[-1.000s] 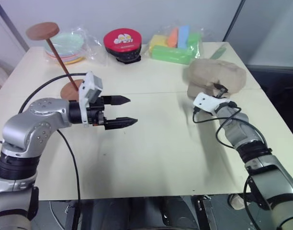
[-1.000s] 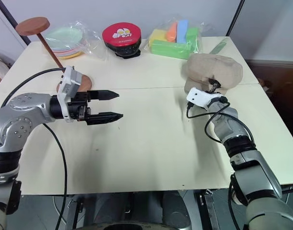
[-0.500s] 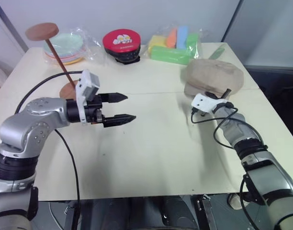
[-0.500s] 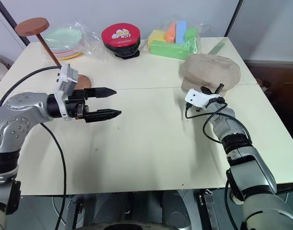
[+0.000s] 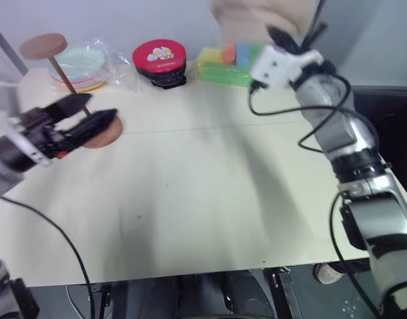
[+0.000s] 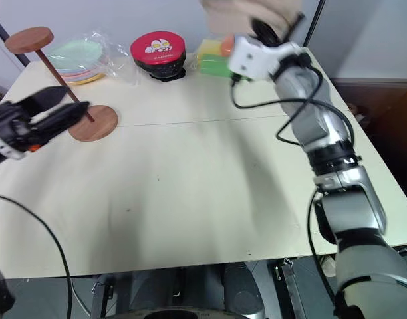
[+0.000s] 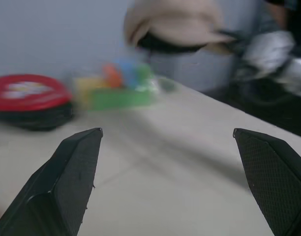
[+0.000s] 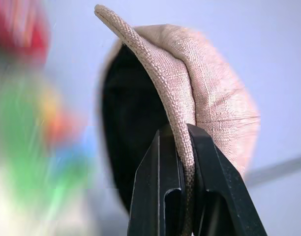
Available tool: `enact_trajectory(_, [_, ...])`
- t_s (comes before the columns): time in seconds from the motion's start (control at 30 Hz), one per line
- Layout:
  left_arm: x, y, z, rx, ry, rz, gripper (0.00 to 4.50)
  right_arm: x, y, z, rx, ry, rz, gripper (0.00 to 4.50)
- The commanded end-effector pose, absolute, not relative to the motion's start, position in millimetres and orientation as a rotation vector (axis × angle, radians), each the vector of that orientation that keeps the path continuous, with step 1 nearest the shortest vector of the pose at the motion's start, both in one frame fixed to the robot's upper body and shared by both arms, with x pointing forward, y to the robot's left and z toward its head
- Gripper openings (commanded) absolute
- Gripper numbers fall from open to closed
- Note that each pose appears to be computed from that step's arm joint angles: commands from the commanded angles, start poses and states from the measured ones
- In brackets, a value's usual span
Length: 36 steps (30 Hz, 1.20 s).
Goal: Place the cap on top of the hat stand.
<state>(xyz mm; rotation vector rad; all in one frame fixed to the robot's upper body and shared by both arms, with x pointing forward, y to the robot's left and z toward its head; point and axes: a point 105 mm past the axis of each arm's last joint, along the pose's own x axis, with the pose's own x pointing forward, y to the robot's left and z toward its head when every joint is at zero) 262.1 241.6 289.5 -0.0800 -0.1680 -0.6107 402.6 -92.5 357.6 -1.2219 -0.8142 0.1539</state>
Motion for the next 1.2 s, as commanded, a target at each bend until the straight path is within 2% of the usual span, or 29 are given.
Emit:
enact_trajectory(0.03, [239,274,301,-0.017,-0.214,-0.441,4.50,366,-22,383,-1.121,-1.066,0.367,0.08])
enact_trajectory(0.17, [219,314,294,-0.013,-0.199,-0.260,4.50,354,39,388,-1.024,-1.137,0.560,0.08])
enact_trajectory(0.4, [200,336,296,-0.006,-0.223,-0.155,4.50,349,106,402,-0.925,-1.158,0.634,0.08])
enact_trajectory(0.73, [195,336,298,0.004,-0.235,-0.137,4.50,354,148,361,-0.943,-1.000,0.772,0.08])
enact_trajectory(0.9, [197,334,298,0.006,-0.245,-0.137,4.50,362,156,347,-1.002,-0.915,0.761,0.08])
enact_trajectory(1.07, [198,332,294,0.008,-0.244,-0.140,4.50,362,162,342,-1.099,-0.916,0.727,0.08])
enact_trajectory(1.2, [198,331,290,0.005,-0.241,-0.139,4.50,348,181,325,-1.151,-0.939,0.798,0.08])
